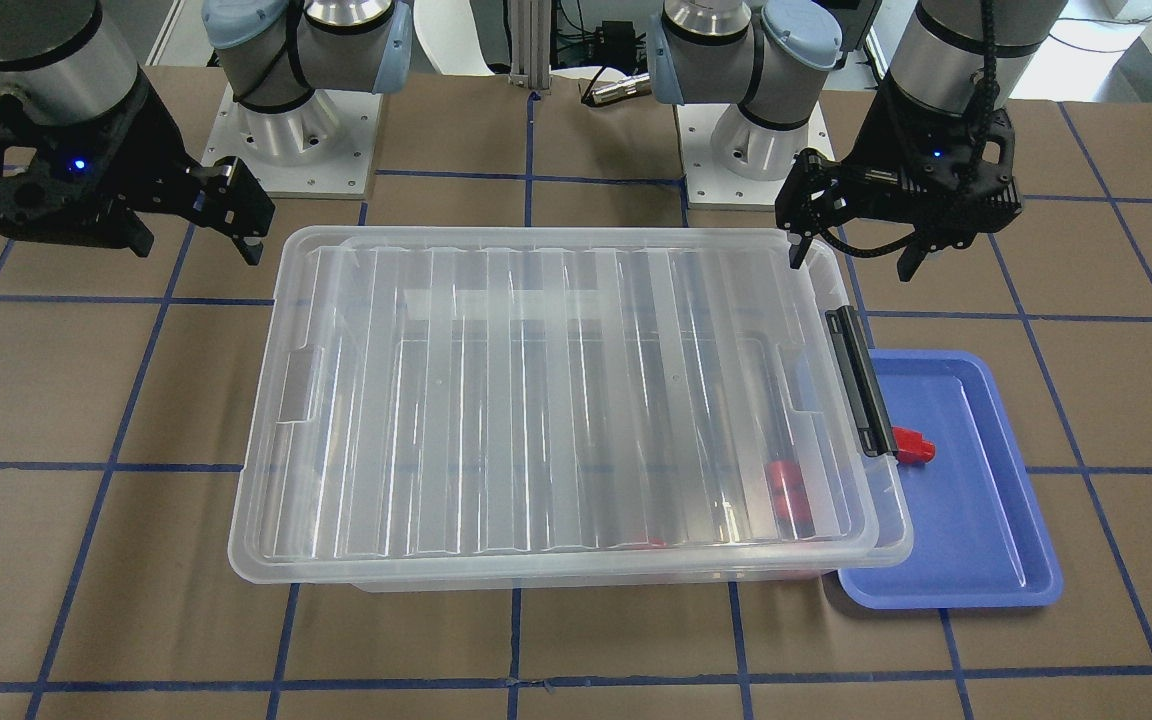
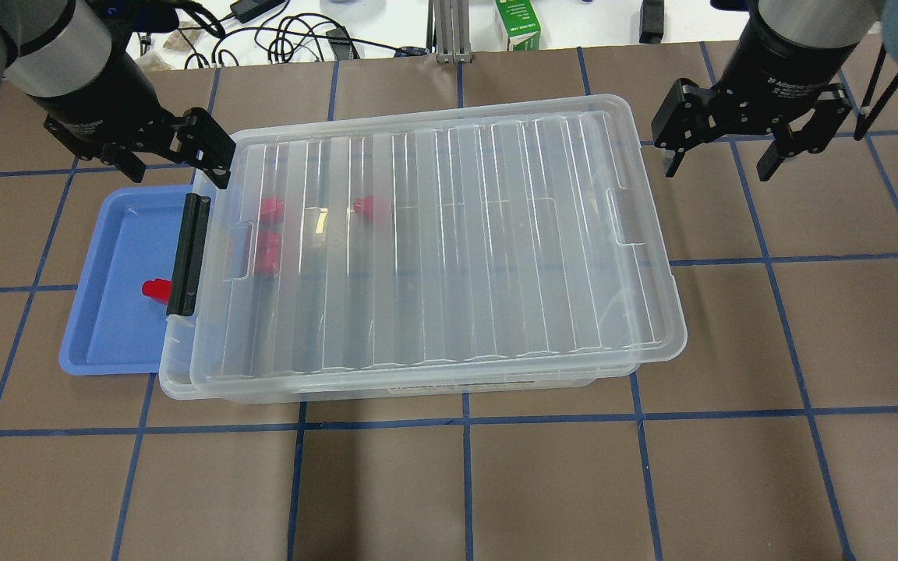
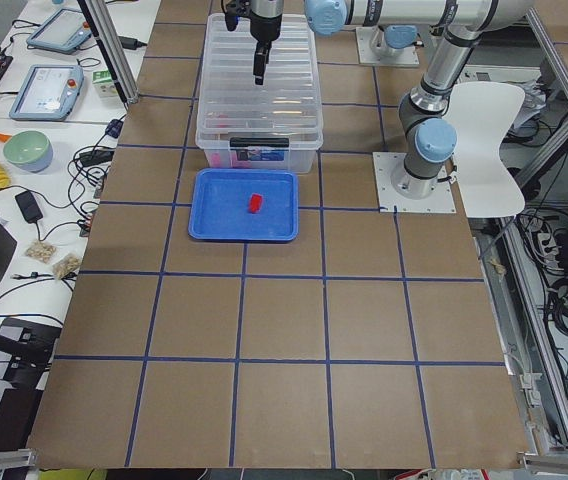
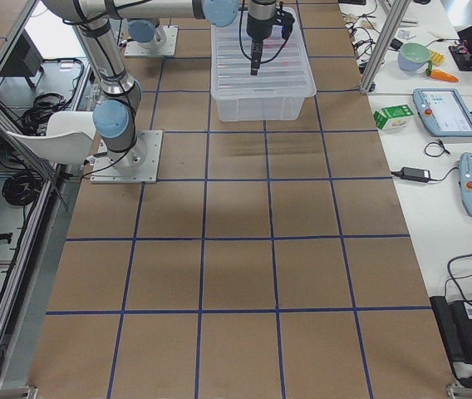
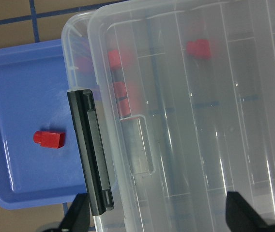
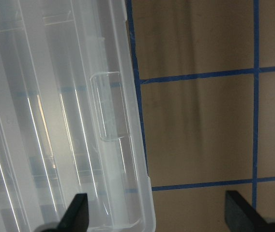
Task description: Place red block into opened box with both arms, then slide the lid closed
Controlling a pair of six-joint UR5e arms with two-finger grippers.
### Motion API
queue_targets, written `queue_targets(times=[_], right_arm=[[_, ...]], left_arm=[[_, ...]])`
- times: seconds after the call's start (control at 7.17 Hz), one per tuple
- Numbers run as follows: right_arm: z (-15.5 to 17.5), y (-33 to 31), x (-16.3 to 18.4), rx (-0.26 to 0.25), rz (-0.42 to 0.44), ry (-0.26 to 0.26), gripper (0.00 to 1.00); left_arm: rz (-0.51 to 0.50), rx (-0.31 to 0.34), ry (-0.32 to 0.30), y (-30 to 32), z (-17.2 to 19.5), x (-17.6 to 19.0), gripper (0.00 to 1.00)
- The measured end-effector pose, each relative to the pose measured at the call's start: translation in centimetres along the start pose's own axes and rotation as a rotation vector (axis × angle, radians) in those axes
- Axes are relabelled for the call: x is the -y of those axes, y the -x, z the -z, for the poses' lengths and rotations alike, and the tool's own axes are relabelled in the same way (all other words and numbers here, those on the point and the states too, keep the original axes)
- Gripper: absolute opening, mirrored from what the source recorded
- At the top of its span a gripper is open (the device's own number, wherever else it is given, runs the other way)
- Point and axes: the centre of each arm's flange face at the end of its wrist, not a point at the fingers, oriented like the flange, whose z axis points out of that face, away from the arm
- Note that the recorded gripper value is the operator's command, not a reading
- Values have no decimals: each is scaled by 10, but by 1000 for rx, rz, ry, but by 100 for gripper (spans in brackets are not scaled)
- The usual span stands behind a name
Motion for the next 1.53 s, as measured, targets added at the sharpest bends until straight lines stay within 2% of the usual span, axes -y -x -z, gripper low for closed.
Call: queue_targets(times=[0.42,0.84,1.25,1.53], right_arm=[[-55,0,51,1,46,24,100],[-98,0,83,2,78,45,100],[-124,-1,98,2,79,65,100],[-130,-4,102,1,90,70,100]], left_arm=[[3,0,-2,1,-2,2,100],[5,-2,-2,1,-2,2,100],[6,-2,-2,1,-2,2,100],[5,-1,-3,2,-2,2,100]])
